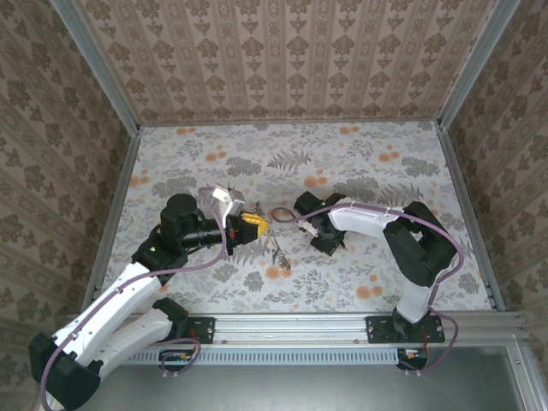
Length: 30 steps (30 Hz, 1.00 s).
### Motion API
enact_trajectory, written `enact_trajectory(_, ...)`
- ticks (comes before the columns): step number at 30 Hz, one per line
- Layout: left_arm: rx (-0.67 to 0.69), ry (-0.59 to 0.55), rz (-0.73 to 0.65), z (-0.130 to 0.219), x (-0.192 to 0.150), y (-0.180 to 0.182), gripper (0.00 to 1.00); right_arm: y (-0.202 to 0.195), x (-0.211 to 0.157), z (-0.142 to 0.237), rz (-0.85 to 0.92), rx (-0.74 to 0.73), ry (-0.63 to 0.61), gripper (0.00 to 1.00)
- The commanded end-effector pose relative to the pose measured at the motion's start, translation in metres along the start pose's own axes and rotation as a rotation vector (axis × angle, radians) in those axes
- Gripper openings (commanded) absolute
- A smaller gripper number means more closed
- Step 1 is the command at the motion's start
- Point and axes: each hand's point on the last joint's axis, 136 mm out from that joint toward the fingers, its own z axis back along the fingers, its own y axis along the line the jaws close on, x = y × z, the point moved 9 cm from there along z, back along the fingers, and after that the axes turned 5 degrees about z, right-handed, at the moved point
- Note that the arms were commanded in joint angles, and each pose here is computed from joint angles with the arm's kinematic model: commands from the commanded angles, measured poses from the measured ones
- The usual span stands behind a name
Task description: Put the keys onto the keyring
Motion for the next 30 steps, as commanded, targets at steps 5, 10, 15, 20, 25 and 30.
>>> enact_trajectory(5, -0.025, -0.028, -0.045, 0.002, 0.008, -0.005, 0.0, 0.0, 0.002, 0.011, -0.006, 0.014, -0.038, 0.03)
enact_trajectory(10, -0.005, -0.019, -0.042, 0.004, 0.008, -0.005, 0.0, 0.002, -0.009, 0.038, -0.047, 0.048, -0.167, 0.0)
enact_trajectory(15, 0.016, -0.002, -0.041, 0.006, 0.01, -0.007, 0.0, 0.01, -0.027, 0.09, -0.068, 0.154, -0.49, 0.0)
enact_trajectory(20, 0.032, 0.019, -0.042, 0.009, 0.016, -0.011, 0.0, 0.024, -0.048, 0.157, 0.001, 0.281, -0.952, 0.0)
enact_trajectory(25, 0.026, 0.034, -0.058, 0.014, 0.027, -0.02, 0.0, 0.03, -0.061, 0.209, 0.08, 0.391, -1.213, 0.0)
enact_trajectory(30, 0.038, 0.044, -0.067, 0.019, 0.033, -0.026, 0.0, 0.022, -0.052, 0.198, -0.023, 0.352, -1.112, 0.0)
